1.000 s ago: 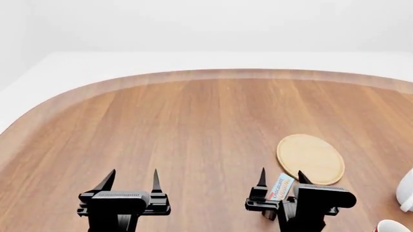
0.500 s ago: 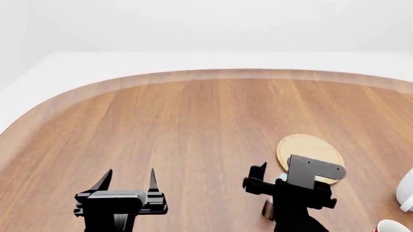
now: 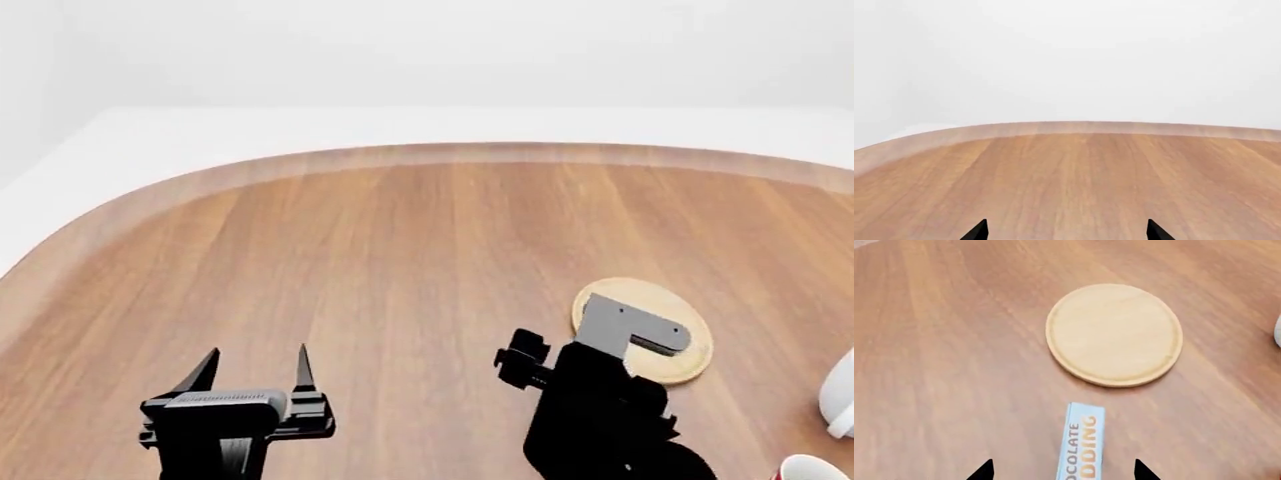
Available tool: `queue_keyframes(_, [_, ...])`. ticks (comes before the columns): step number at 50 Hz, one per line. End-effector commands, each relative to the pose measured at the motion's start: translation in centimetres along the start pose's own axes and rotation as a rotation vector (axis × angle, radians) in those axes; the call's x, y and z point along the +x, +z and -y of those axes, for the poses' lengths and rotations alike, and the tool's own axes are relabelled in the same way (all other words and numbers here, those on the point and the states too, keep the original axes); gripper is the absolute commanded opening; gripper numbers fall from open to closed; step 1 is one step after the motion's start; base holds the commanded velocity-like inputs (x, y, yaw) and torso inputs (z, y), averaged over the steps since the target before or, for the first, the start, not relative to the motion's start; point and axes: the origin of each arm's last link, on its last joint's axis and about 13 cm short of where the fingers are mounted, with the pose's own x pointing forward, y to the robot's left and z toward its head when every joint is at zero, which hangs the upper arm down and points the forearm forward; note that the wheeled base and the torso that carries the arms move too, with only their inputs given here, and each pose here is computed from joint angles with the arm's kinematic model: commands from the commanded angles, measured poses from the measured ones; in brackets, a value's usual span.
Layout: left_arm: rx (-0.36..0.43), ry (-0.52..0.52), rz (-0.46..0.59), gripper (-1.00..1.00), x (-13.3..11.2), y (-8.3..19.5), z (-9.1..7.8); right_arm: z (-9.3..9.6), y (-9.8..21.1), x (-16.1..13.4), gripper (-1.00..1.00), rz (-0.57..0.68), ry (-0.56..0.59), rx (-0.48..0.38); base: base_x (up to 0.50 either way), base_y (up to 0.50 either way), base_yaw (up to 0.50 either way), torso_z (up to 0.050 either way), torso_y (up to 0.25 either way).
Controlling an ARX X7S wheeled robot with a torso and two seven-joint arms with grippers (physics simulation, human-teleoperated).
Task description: Put the chocolate pudding to the left of the plate.
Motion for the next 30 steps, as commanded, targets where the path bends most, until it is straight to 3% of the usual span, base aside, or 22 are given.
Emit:
queue_keyframes(1, [-0.006, 0.009, 0.004, 1.0, 0.0, 0.2, -0.3, -1.3, 0.7, 0.9, 1.0, -0.084, -0.05, 0.01, 0.0, 0.0, 0.0, 0.0, 0.0])
queue_keyframes(30, [-0.006, 0.006, -0.001, 1.0, -0.1, 0.1, -0.2, -1.2, -0.9, 2.1, 1.0, -0.168, -0.064, -0.022, 0.0, 0.0, 0.0, 0.0, 0.0])
